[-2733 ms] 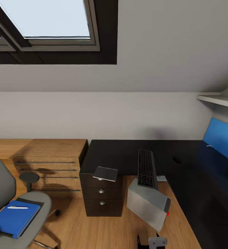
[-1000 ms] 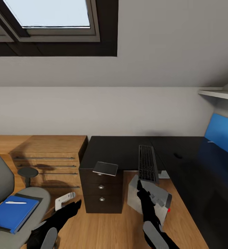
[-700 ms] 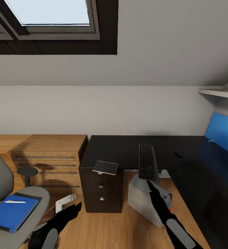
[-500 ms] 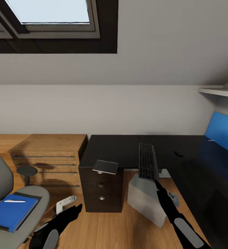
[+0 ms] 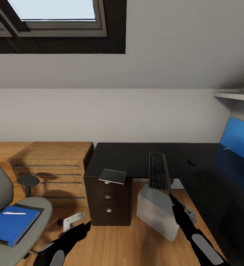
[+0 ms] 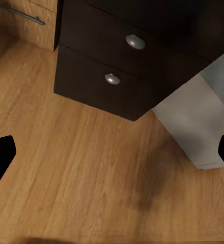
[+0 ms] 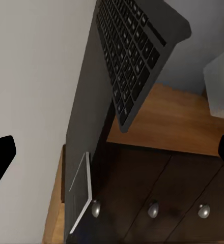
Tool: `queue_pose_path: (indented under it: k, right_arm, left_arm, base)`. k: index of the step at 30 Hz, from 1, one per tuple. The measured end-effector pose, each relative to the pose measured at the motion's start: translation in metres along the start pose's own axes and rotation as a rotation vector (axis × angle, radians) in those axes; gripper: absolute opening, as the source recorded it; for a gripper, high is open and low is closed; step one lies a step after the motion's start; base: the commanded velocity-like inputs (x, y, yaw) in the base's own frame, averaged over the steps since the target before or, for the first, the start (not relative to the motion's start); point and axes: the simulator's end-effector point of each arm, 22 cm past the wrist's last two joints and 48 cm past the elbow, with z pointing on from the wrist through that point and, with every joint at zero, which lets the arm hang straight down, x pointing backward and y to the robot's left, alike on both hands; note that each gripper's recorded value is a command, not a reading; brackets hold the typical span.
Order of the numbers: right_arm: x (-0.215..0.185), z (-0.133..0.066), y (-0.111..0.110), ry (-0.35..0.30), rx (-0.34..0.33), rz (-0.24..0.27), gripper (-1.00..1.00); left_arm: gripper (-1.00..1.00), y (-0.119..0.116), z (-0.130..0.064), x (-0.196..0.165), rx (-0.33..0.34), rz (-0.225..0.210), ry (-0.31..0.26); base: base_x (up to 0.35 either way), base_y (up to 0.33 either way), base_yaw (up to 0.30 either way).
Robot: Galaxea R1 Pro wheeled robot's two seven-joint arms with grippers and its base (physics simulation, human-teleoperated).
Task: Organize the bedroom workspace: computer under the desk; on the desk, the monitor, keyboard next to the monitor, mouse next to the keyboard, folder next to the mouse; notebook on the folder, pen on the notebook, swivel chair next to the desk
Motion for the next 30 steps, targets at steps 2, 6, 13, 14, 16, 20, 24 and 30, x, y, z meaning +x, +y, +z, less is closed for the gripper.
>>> queue_pose_path:
  k: [2,6,13,14,16,20,24,30]
  right_arm:
    - [0.005,0.0,-0.007,0.021,0.008,0.009,1.0]
    - [0.011,0.001,-0.016,0.043,0.014,0.018,1.0]
    - [0.014,0.003,-0.027,0.043,0.015,0.018,1.0]
    - [0.014,0.003,-0.028,0.042,0.015,0.017,1.0]
    - [0.015,0.004,-0.031,0.042,0.012,0.016,1.0]
    - [0.017,0.005,-0.028,0.042,-0.025,0.013,1.0]
    - [0.019,0.004,-0.011,0.044,-0.129,0.009,1.0]
    - [0.015,0.004,-0.018,0.041,-0.151,-0.003,1.0]
  left_arm:
    - [1.0,-0.002,0.001,0.004,0.007,0.006,0.003]
    - [1.0,-0.002,0.005,0.01,0.01,0.01,0.004]
    - [1.0,0.001,0.012,0.018,0.01,0.011,0.004]
    - [1.0,0.002,0.013,0.019,0.011,0.011,0.004]
    - [1.0,0.003,0.015,0.021,0.011,0.01,0.004]
    - [1.0,0.005,0.02,0.026,0.011,0.01,0.004]
    - [1.0,0.007,0.024,0.03,0.011,0.01,0.004]
    - [1.0,0.01,0.03,0.038,0.011,0.01,0.004]
  base:
    - [0.0,0.0,0.0]
    - [0.0,0.0,0.0]
    - [0.0,0.0,0.0]
    - [0.0,0.0,0.0]
    - [0.0,0.0,0.0]
    - [0.0,0.0,0.0]
    - [0.0,0.0,0.0]
    - [0.0,0.0,0.0]
